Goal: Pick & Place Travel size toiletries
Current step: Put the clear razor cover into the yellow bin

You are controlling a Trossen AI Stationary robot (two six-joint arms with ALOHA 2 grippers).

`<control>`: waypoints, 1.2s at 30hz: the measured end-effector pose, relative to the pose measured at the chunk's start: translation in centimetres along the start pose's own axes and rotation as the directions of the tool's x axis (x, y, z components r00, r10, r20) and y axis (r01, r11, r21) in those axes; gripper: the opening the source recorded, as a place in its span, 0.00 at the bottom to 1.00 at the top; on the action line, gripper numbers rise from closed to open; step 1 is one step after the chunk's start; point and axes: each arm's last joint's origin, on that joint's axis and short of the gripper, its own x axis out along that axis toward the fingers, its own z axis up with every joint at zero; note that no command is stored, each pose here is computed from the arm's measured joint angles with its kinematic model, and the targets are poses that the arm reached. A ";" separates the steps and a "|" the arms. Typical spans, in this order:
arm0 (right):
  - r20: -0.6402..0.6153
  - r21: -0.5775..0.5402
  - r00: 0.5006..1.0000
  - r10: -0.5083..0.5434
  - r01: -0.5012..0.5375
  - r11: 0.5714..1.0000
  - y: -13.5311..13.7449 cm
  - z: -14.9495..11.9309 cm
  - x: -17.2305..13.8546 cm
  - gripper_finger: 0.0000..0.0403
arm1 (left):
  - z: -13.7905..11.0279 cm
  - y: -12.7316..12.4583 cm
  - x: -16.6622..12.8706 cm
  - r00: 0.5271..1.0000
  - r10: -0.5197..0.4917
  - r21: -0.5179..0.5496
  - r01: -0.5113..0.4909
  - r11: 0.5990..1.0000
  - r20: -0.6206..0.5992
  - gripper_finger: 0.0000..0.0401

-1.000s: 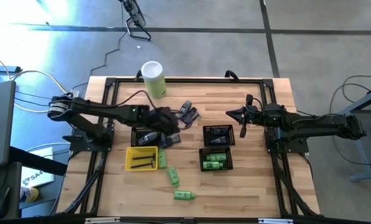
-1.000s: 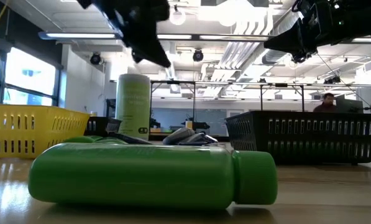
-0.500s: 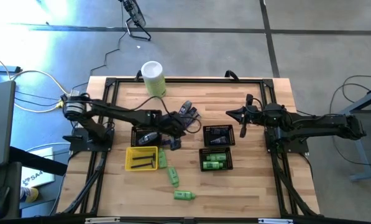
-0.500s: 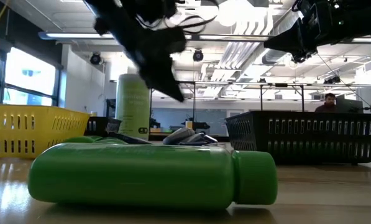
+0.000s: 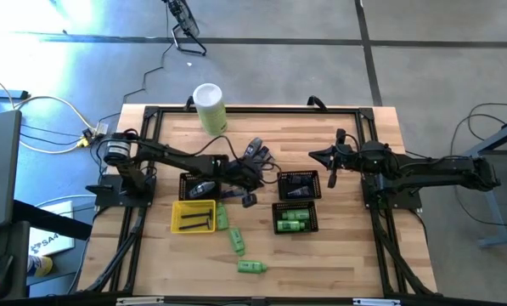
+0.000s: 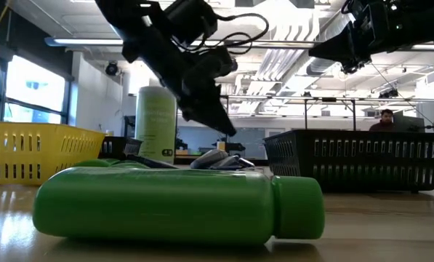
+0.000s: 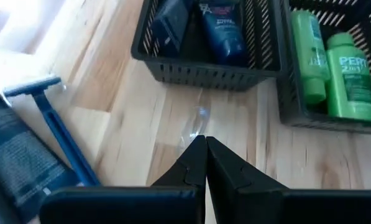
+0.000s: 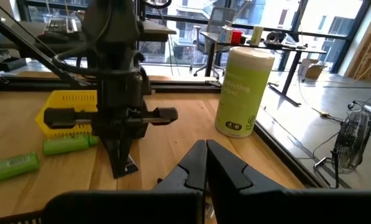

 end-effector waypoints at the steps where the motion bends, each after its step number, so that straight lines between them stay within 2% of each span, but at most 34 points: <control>1: -0.001 0.000 1.000 0.000 0.000 1.000 0.0 0.0 0.0 0.01 | 0.1 0.0 0.0 1.000 -0.001 0.000 0.001 1.000 0.009 0.00; 10: 0.000 0.000 1.000 0.000 0.000 1.000 0.0 0.0 0.0 0.01 | 0.5 -0.1 0.0 0.999 -0.008 -0.002 0.008 1.000 0.051 0.00; 16: 0.000 0.000 1.000 0.000 0.000 1.000 0.0 0.0 0.0 0.01 | -0.1 -0.1 1.7 0.998 -0.010 -0.024 0.012 1.000 0.065 0.00; 21: -0.001 0.000 1.000 0.001 -0.001 1.000 0.0 0.0 0.0 0.01 | -1.1 0.1 2.7 1.000 -0.003 -0.038 0.004 0.999 0.021 0.00; 29: -0.001 0.000 1.000 0.000 0.000 1.000 0.0 0.0 0.0 0.01 | -1.1 0.1 2.7 1.000 -0.002 -0.042 0.003 0.999 0.016 0.00; 32: -0.001 0.000 1.000 0.000 0.000 1.000 0.0 0.0 0.0 0.01 | -1.1 0.1 2.7 1.000 -0.002 -0.043 0.003 0.999 0.015 0.04; 36: -0.001 0.000 1.000 0.001 -0.001 1.000 0.0 0.0 0.0 0.01 | -1.1 0.1 2.7 1.000 0.003 -0.043 -0.002 0.999 0.016 0.17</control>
